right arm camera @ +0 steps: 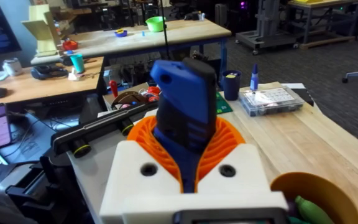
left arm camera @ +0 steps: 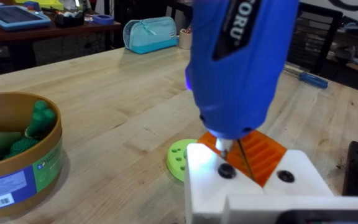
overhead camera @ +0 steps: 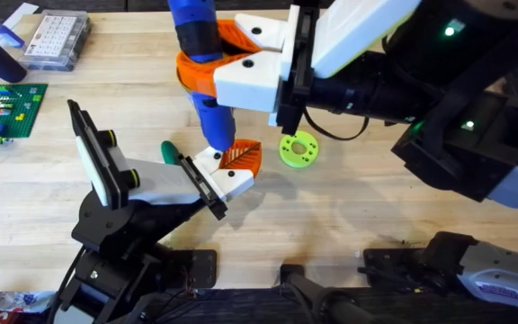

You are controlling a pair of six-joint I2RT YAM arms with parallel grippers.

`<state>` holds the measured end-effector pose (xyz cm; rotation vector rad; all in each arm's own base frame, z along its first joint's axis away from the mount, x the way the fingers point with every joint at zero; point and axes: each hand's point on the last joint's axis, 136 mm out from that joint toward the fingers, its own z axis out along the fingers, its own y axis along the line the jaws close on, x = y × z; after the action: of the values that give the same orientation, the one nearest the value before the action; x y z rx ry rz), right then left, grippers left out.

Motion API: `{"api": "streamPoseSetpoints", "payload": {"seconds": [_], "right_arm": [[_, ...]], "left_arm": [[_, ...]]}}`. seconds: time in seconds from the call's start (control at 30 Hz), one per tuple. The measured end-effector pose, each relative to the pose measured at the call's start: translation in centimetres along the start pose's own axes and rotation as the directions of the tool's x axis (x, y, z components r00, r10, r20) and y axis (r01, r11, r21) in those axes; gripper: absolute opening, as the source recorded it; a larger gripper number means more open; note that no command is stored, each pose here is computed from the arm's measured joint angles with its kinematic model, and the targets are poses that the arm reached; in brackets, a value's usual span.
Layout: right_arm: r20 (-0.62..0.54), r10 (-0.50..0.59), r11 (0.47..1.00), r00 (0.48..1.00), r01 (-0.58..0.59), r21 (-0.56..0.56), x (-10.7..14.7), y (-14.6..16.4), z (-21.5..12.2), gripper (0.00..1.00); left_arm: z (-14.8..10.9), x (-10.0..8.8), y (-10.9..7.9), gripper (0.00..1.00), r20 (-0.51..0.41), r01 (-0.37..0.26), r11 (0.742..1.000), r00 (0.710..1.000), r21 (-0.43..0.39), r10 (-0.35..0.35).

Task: Pick up the gripper from the table and insert it into the empty holder that is missing its gripper. Then pick up a screw, insert it into the mounting hole, and use the screwdriver to tighten it. Finally, clean up the table by picking up the vegetable and placing it into the bucket.

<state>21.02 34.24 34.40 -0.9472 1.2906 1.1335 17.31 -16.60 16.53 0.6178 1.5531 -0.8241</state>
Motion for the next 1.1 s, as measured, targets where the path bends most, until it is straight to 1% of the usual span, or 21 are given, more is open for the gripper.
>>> {"api": "streamPoseSetpoints", "payload": {"seconds": [0.07, 0.2, 0.47, 0.6, 0.67, 0.87, 1.1], "right_arm": [[-0.017, 0.010, 1.000, 1.000, -0.010, 0.002, 0.5, -0.1, 0.0, 0.067], [0.002, -0.002, 1.000, 1.000, 0.002, 0.001, 0.1, -0.1, 0.0, 0.068], [0.081, -0.053, 0.999, 0.995, 0.052, 0.017, -2.4, -0.2, -0.9, 0.067], [0.120, -0.078, 0.997, 0.990, 0.077, 0.014, -4.0, 0.4, -1.7, 0.068], [0.130, -0.084, 0.996, 0.988, 0.083, 0.013, -4.3, 0.6, -1.8, 0.067], [0.092, -0.060, 0.998, 0.994, 0.059, 0.016, -3.3, 0.4, -1.7, 0.068], [0.092, -0.060, 0.998, 0.994, 0.059, 0.016, -3.3, 0.4, -1.7, 0.067]], "left_arm": [[0.0, 0.1, 0.0, 0.019, -0.003, 0.004, 1.000, 1.000, -0.001, -0.004], [0.0, 0.1, 0.0, 0.019, -0.004, 0.006, 1.000, 1.000, -0.001, -0.006], [0.0, 0.1, 0.1, 0.019, -0.004, 0.006, 1.000, 1.000, -0.003, -0.006], [0.0, 0.1, 0.1, 0.019, -0.004, 0.006, 1.000, 1.000, -0.003, -0.006], [0.0, 0.1, 0.1, 0.019, -0.004, 0.006, 1.000, 1.000, -0.003, -0.006], [0.0, 0.1, 0.1, 0.019, -0.004, 0.006, 1.000, 1.000, -0.003, -0.006], [0.0, 0.1, 0.1, 0.019, -0.004, 0.006, 1.000, 1.000, -0.003, -0.006]]}}
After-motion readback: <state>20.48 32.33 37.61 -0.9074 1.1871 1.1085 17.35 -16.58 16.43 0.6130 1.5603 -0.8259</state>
